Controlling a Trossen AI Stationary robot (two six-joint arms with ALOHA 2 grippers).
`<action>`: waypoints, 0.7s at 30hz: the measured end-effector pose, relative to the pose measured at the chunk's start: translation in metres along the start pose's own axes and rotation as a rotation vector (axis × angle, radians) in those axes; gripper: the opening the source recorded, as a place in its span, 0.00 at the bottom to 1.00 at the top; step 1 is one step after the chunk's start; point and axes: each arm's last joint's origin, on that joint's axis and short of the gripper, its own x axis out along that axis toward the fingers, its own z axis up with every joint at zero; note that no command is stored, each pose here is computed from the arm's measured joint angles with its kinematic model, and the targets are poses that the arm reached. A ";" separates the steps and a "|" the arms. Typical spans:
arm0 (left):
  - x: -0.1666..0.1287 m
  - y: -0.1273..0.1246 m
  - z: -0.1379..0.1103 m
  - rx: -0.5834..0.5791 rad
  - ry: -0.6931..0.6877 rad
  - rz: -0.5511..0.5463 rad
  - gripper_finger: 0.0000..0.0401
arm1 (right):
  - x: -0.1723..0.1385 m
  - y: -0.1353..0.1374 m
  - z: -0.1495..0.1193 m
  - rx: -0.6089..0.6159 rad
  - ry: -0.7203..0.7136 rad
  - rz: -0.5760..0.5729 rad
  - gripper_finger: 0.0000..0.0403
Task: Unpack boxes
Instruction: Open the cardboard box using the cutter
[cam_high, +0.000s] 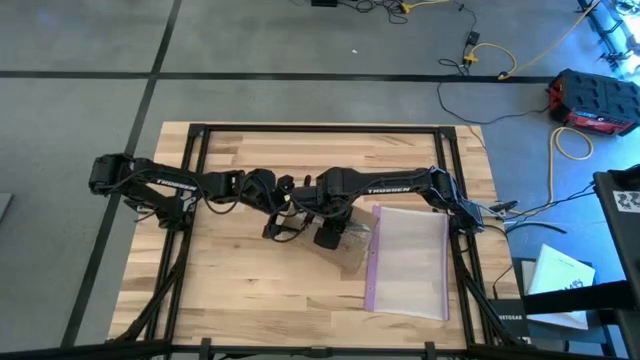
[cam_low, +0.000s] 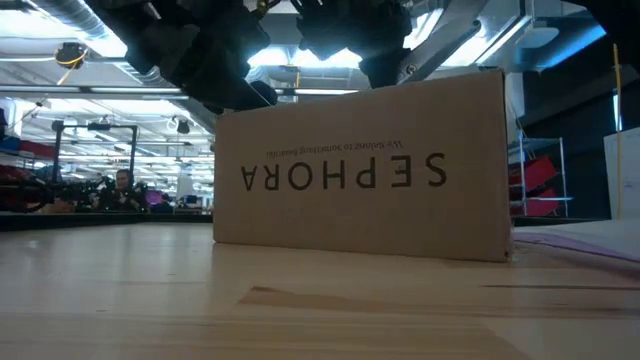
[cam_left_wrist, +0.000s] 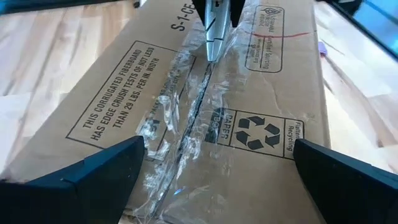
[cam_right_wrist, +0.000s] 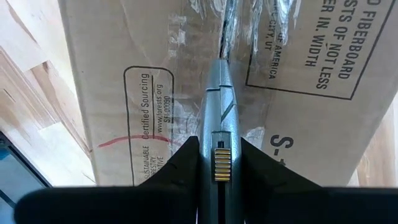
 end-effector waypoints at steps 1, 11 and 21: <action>-0.001 0.002 0.002 0.000 0.003 -0.014 1.00 | 0.000 0.000 0.000 -0.001 -0.002 0.001 0.14; -0.016 0.025 0.030 0.051 0.043 -0.081 1.00 | -0.001 0.000 0.000 -0.001 -0.003 0.002 0.14; -0.020 0.045 0.027 0.072 0.013 -0.099 1.00 | -0.001 -0.001 0.000 0.001 -0.006 -0.007 0.14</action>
